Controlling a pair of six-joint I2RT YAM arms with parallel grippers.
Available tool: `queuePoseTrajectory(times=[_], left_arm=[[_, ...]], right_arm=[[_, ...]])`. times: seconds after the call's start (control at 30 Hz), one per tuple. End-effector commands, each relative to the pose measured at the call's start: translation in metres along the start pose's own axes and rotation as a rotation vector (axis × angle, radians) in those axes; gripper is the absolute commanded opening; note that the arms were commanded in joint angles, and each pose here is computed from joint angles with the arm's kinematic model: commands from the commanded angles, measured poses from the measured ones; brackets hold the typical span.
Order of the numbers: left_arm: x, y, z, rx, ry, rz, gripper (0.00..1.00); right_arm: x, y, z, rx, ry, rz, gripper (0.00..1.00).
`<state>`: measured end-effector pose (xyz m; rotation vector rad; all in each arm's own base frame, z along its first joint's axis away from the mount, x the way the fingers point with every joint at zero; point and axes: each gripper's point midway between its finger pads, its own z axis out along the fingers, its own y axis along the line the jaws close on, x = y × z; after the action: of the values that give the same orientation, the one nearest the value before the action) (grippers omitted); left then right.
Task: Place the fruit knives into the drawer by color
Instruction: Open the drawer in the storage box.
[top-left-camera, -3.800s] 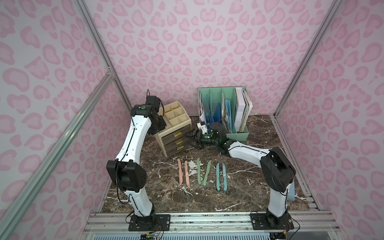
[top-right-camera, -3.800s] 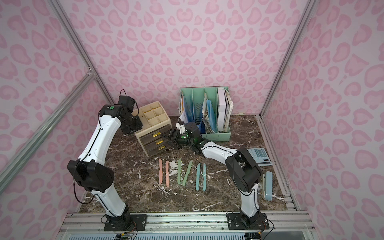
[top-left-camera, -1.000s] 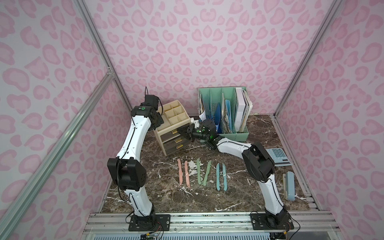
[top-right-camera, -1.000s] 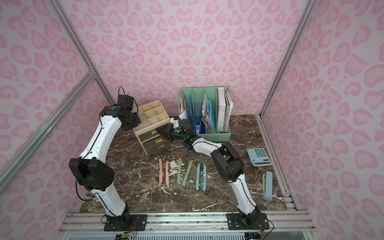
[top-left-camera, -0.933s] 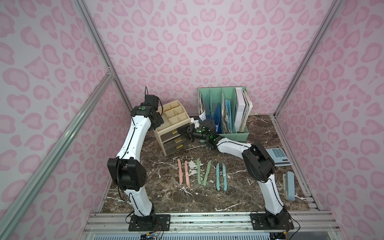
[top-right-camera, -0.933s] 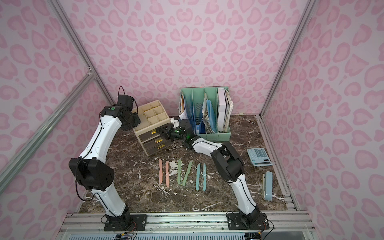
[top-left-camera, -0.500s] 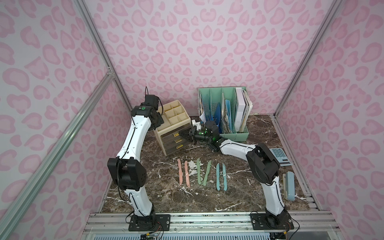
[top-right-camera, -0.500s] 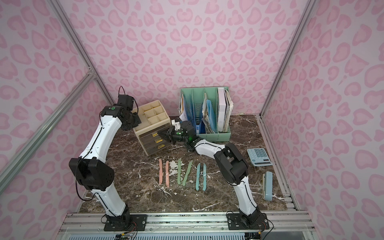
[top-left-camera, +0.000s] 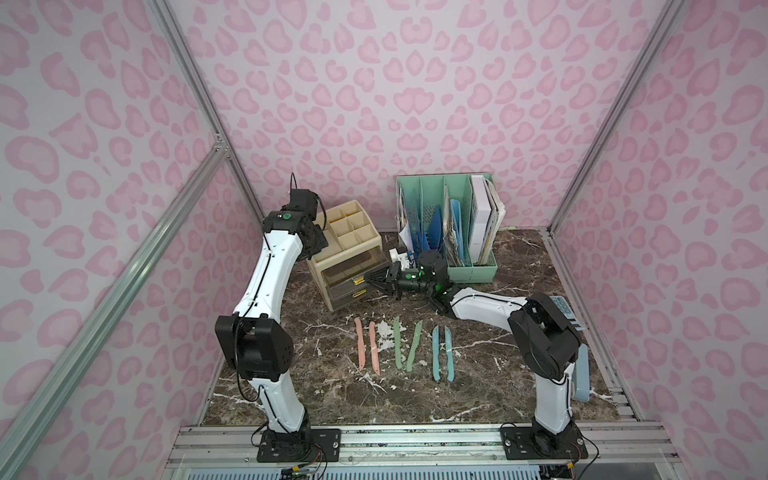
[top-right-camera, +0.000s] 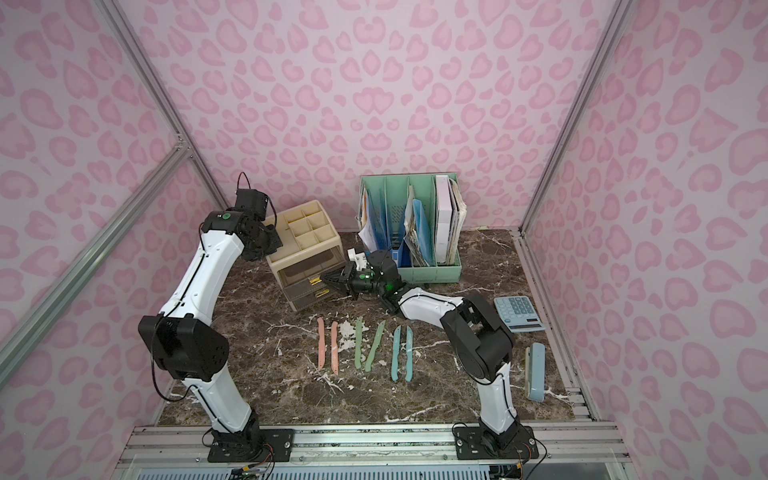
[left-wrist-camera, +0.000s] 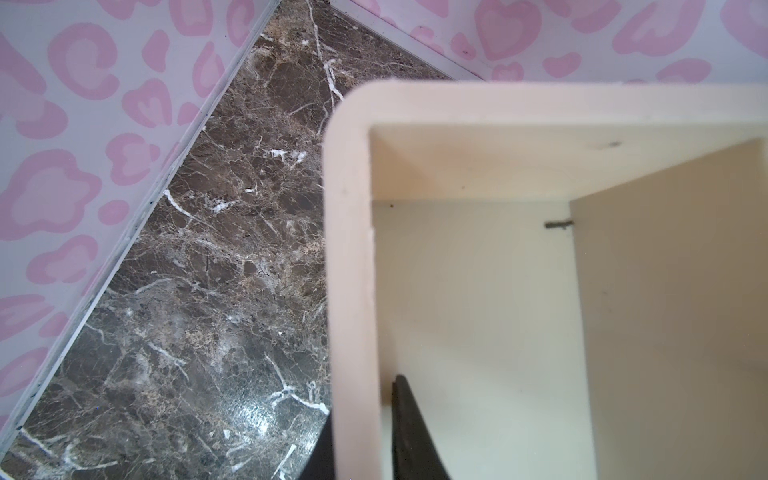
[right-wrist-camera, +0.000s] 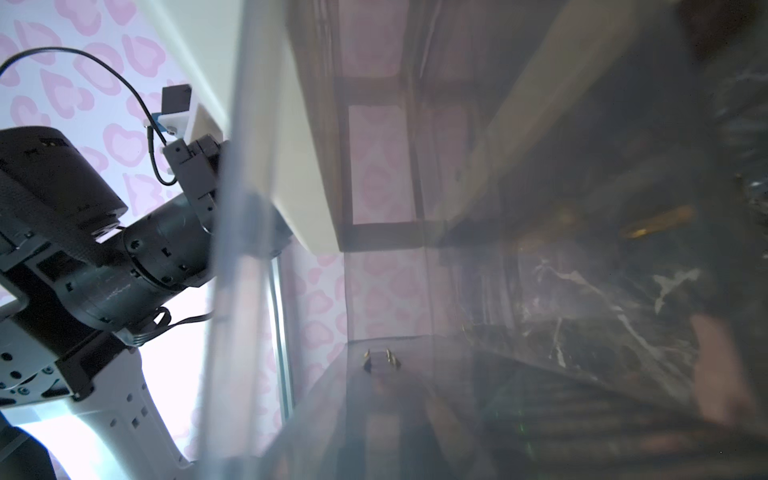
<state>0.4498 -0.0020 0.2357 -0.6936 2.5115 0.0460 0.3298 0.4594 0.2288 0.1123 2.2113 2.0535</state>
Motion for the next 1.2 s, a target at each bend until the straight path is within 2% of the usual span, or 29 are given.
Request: queuePoseTrajectory(times=[0.0, 0.63, 0.77, 0.83, 0.9, 0.93, 1.17], left_arm=[[0.051, 0.007, 0.013, -0.027, 0.225, 0.062, 0.17], [0.052, 0.009, 0.014, -0.033, 0.229, 0.067, 0.18], [0.053, 0.008, 0.015, -0.031, 0.232, 0.066, 0.19], [0.053, 0.009, 0.015, -0.031, 0.232, 0.065, 0.21], [0.053, 0.008, 0.013, -0.028, 0.23, 0.065, 0.21], [0.053, 0.009, 0.013, -0.029, 0.23, 0.065, 0.21], [0.051, 0.008, 0.004, -0.015, 0.218, 0.057, 0.26]], right_arm=[[0.01, 0.017, -0.005, -0.05, 0.029, -0.034, 0.1], [0.033, 0.003, -0.025, 0.015, 0.042, -0.017, 0.1], [0.029, 0.001, -0.025, 0.019, 0.036, -0.018, 0.26], [0.029, -0.001, -0.024, 0.029, 0.038, -0.006, 0.41], [0.029, -0.001, -0.024, 0.035, 0.042, -0.007, 0.46], [0.03, 0.0, -0.025, 0.038, 0.043, -0.01, 0.53], [0.031, 0.01, -0.039, 0.072, 0.038, -0.062, 0.62]])
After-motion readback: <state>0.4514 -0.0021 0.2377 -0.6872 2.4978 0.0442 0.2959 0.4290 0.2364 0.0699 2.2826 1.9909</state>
